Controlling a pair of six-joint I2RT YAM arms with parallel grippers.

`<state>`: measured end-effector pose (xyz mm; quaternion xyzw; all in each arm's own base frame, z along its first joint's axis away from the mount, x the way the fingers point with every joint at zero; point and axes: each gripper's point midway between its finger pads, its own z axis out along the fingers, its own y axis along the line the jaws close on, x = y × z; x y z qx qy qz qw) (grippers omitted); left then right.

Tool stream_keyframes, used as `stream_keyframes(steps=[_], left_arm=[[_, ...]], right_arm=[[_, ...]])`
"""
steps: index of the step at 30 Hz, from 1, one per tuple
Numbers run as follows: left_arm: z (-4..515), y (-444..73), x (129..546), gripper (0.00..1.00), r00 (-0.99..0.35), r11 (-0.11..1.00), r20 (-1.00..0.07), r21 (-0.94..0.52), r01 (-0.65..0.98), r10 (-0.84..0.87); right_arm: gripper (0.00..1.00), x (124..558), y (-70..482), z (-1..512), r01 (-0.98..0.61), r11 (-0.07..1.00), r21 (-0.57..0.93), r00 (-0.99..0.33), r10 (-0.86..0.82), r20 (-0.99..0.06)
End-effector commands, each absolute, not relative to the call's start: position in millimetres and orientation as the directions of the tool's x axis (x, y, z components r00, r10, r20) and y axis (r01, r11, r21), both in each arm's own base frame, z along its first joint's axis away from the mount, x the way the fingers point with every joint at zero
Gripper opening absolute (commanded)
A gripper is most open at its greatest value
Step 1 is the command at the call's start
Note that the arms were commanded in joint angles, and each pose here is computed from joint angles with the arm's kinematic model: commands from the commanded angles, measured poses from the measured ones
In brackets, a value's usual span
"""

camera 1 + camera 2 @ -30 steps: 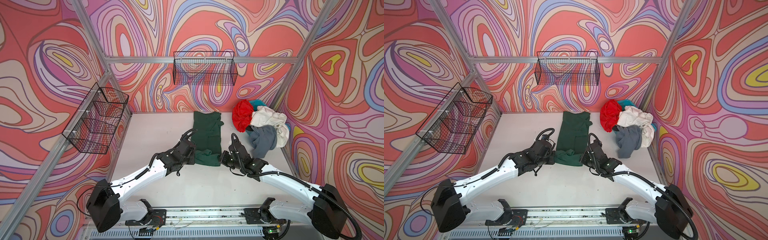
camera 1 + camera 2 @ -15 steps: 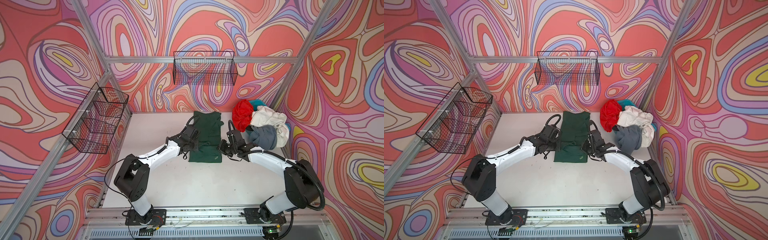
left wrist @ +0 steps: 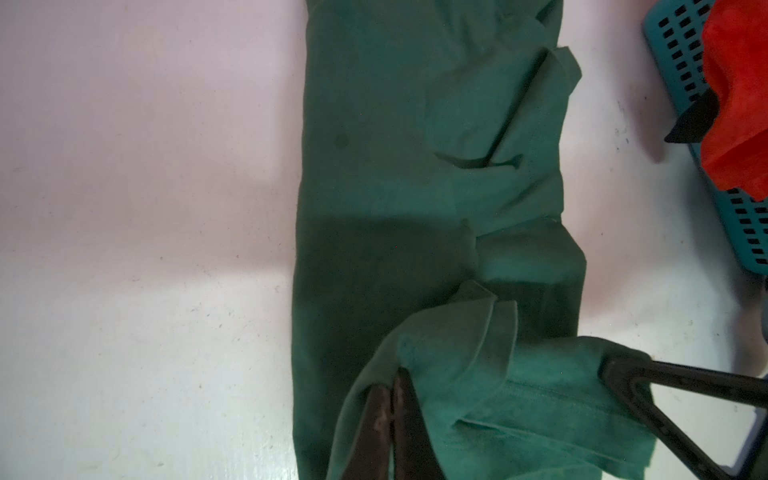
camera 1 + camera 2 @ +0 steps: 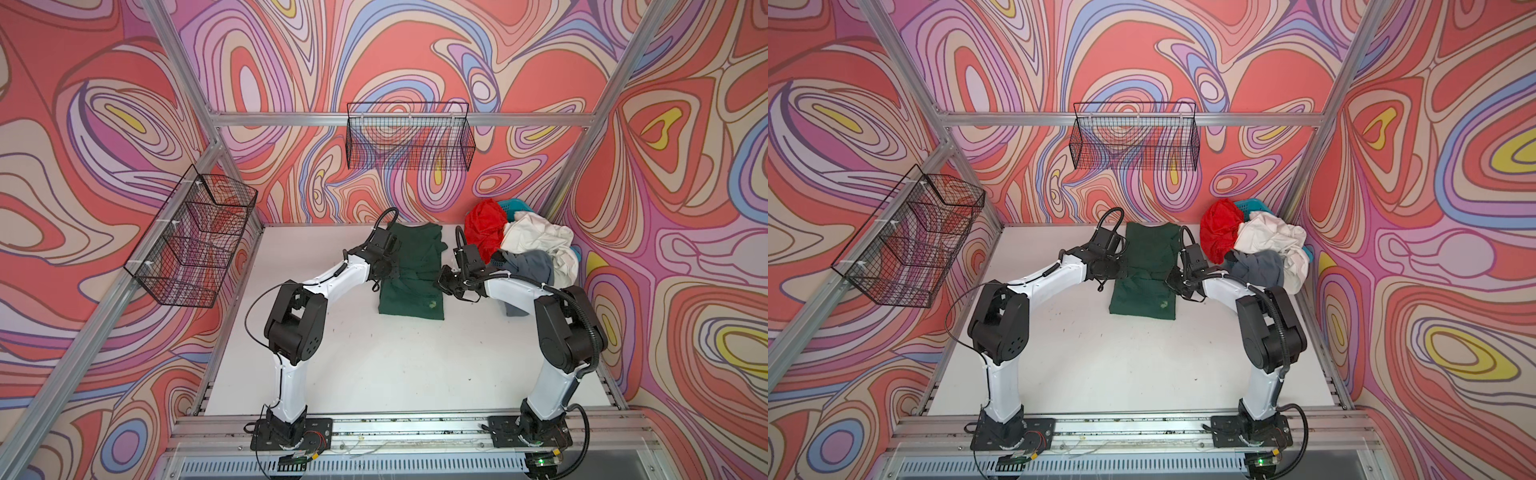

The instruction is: Fold and stack the t-shirts

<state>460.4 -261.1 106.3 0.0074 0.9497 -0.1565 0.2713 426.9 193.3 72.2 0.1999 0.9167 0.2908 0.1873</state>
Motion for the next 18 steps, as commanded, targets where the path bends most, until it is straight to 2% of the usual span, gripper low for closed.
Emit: stream_keyframes(steps=[1,3,5,8,9,11,14,17,18], left_arm=[[100,-260,467,0.00,-0.868,0.948,-0.492,-0.301,0.098,-0.066],[98,-265,471,0.02,-0.875,0.939,-0.481,-0.323,0.117,-0.057],[101,-270,472,0.56,-0.870,0.935,-0.492,-0.320,0.155,-0.024],[117,-253,477,0.78,-0.831,0.958,-0.556,-0.253,0.134,-0.030],[123,-248,477,0.84,-0.812,0.964,-0.582,-0.233,0.130,-0.031],[137,-237,475,0.87,-0.780,0.972,-0.626,-0.196,0.127,-0.024],[144,-224,465,0.86,-0.775,0.981,-0.632,-0.155,0.120,-0.005],[141,-216,447,0.80,-0.790,0.981,-0.613,-0.162,0.106,-0.016],[139,-217,439,0.75,-0.797,0.976,-0.604,-0.186,0.115,-0.021]], right_arm=[[0.02,434,191,71,0.256,0.749,0.611,-0.856,0.469,-0.216],[0.17,436,188,70,0.255,0.754,0.605,-0.856,0.467,-0.221],[0.35,438,184,73,0.253,0.768,0.588,-0.852,0.465,-0.242],[0.63,440,177,82,0.249,0.790,0.561,-0.840,0.464,-0.281],[0.67,439,174,84,0.251,0.796,0.551,-0.837,0.464,-0.290],[0.69,437,167,89,0.252,0.814,0.524,-0.829,0.461,-0.317],[0.65,430,159,94,0.249,0.833,0.493,-0.826,0.449,-0.342],[0.57,420,163,102,0.212,0.829,0.517,-0.834,0.429,-0.346],[0.54,414,168,102,0.195,0.825,0.530,-0.842,0.418,-0.340]])
